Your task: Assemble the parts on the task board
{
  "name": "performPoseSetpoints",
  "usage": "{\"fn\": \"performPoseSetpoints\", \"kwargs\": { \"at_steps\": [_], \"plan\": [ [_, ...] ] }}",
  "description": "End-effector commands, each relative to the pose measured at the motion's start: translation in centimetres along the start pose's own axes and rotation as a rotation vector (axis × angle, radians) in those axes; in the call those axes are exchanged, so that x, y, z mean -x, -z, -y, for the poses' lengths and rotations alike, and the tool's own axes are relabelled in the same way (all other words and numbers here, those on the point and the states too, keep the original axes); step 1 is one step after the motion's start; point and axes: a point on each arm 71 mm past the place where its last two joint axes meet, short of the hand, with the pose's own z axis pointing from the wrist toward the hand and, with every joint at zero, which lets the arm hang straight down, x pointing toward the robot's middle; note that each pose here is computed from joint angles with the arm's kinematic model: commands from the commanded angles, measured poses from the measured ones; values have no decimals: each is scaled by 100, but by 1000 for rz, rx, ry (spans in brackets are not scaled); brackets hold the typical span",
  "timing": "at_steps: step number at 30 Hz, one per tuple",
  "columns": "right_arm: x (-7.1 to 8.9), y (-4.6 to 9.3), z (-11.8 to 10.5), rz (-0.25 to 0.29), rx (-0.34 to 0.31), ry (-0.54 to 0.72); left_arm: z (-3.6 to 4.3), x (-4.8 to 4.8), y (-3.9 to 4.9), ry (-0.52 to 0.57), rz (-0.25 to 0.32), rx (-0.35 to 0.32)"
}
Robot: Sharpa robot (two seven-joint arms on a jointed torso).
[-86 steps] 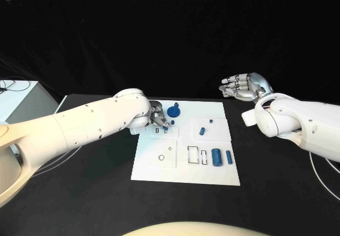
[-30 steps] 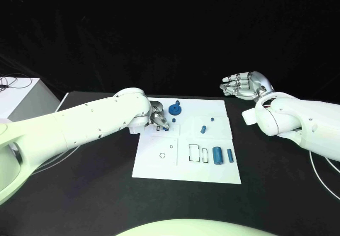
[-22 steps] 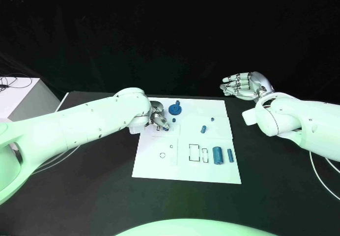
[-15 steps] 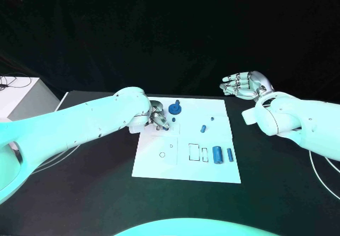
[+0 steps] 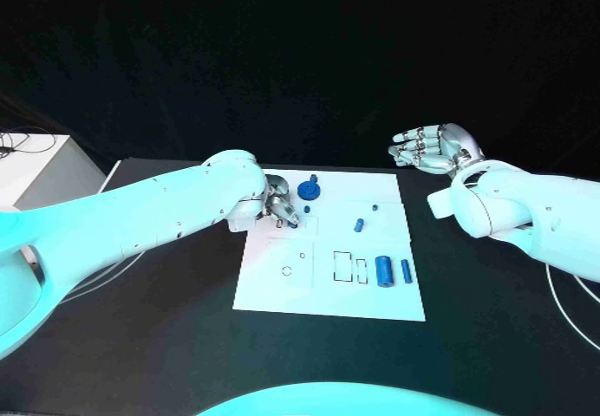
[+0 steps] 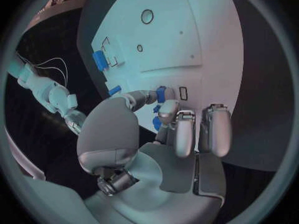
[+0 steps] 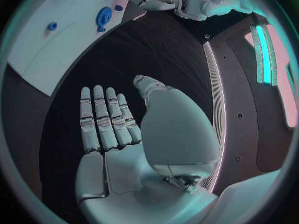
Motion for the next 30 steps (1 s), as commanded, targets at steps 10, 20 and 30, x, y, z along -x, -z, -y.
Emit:
{"fn": "performPoseSetpoints", "kwargs": {
  "at_steps": [10, 20, 30],
  "plan": [
    [-28, 11, -27, -12, 18, -4, 53, -42, -59, -28, -50, 10],
    [-41, 19, -35, -19, 19, -6, 106, -48, -94, -33, -58, 11],
    [-55, 27, -42, -26, 18, -9, 125, -42, -128, -28, -46, 18]
  ]
}}
